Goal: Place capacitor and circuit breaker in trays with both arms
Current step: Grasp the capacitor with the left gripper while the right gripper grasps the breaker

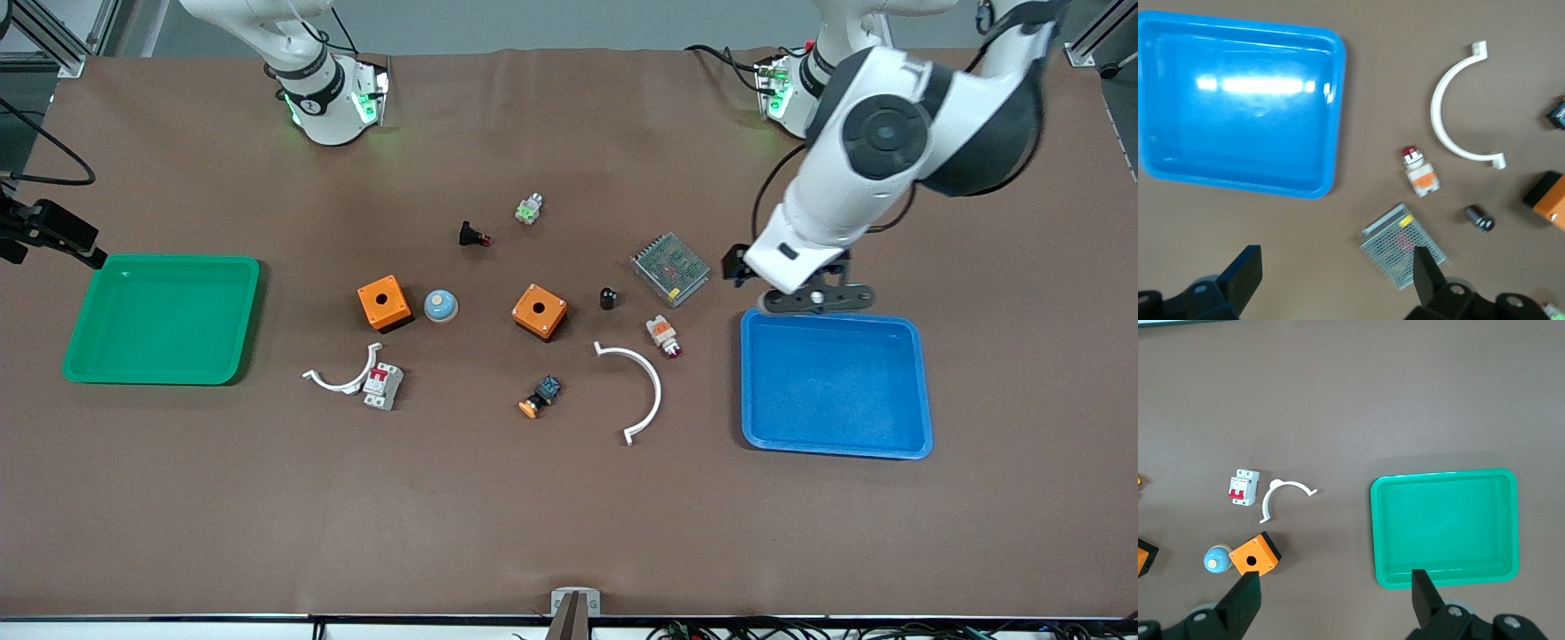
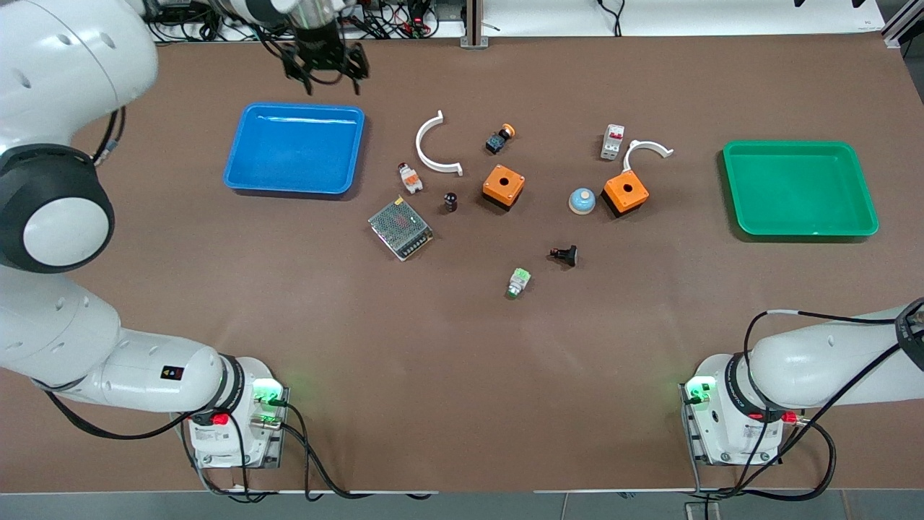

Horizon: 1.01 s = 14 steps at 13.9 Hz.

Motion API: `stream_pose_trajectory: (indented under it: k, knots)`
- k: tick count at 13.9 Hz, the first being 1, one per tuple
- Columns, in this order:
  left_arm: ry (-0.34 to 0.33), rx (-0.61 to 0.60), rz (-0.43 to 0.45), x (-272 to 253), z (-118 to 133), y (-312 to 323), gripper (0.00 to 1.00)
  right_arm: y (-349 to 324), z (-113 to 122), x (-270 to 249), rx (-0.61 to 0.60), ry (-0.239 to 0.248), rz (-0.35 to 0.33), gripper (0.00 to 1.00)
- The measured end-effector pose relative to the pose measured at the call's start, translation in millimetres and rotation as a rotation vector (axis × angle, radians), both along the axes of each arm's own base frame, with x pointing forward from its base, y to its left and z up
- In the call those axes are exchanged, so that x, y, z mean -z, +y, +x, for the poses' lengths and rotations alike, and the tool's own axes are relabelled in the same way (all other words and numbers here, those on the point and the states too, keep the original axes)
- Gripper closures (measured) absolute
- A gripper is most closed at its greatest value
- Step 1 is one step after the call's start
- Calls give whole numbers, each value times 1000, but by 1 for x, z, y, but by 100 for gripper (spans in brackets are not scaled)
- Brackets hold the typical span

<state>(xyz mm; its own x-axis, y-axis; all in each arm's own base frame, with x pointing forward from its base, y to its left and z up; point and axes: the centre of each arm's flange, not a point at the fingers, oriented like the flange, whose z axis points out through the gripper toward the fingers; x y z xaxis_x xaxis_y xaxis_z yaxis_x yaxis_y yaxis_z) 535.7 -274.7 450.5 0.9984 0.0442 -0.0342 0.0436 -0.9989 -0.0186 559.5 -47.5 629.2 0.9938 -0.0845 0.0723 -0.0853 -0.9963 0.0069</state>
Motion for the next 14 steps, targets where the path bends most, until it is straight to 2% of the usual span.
stream_pose_trajectory:
  k: [3,7,9,12,14]
  knots:
    - [1,-76,-28,64,-25,-33,0,3,13,17,11,13,-3,0]
    - [37,-220,-74,131,-53,-96,2,19,52,68,4,28,-15,0]
    - [47,-303,-107,161,-64,-122,19,35,64,92,-16,55,-20,0]
    - [63,-402,-120,198,-75,-147,20,67,83,136,-56,81,-22,0]
    - [63,-443,-100,217,-76,-159,22,97,96,183,-35,117,10,0]
